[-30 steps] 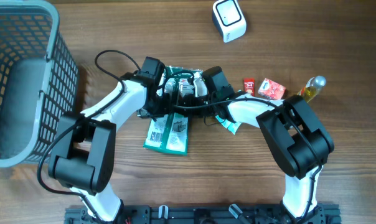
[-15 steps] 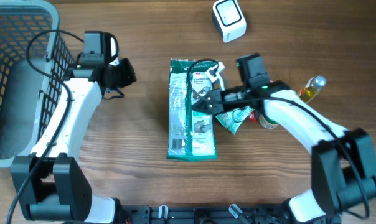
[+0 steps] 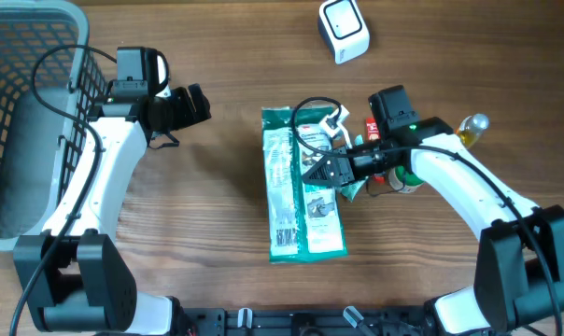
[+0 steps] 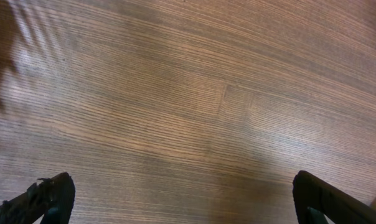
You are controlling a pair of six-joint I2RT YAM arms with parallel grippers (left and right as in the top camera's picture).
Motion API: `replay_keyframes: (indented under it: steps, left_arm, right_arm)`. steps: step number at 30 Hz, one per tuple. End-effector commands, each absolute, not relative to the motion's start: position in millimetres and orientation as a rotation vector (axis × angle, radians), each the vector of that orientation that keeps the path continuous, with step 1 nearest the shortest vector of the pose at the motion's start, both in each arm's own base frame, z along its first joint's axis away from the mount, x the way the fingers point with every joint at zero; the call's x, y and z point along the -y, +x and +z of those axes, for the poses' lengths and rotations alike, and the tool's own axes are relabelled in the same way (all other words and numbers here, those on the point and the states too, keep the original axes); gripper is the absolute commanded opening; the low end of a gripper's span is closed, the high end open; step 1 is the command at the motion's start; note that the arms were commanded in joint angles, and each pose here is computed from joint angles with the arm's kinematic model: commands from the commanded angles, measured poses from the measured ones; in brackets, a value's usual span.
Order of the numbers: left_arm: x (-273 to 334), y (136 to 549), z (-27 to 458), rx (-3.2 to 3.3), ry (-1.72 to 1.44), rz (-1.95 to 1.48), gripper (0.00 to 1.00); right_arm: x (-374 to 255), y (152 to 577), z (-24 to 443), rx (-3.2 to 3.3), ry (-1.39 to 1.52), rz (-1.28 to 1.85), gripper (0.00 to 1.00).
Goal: Scan the item barcode
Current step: 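Release with the left gripper and lift the pack with the right, then hold the gloves pack in front of the white scanner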
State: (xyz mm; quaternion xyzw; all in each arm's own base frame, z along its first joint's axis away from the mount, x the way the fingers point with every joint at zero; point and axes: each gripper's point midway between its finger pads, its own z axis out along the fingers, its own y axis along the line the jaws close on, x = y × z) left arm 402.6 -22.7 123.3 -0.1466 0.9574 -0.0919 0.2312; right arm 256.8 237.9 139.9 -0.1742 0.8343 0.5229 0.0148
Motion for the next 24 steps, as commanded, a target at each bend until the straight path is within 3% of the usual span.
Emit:
replay_keyframes:
  steps: [1,5,12,18,24]
  left_arm:
    - [20.4,403.8,123.4,-2.630,-0.397,-0.245,1.00]
    - [20.4,403.7,123.3,-2.631,-0.397,-0.245,1.00]
    - [20.4,403.6,123.3,-2.631,-0.398,-0.245,1.00]
    - [20.4,403.6,123.4,-2.631,-0.397,-0.245,1.00]
    - [20.4,403.1,123.0,-2.633,-0.398,-0.245,1.00]
  right_arm:
    - [-228.0,290.6,179.7,-2.607,-0.647,1.292,0.04]
    - [-194.6,319.9,242.4,-2.608,-0.726,0.810,0.04]
    - [-171.7,389.4,378.3,-2.084,-0.848,0.295,0.04]
    - [-179.0,433.4,384.2,-1.852,-1.065,0.036,0.04]
    - [-181.3,506.5,324.5,-1.857,-1.150,-0.240,0.04]
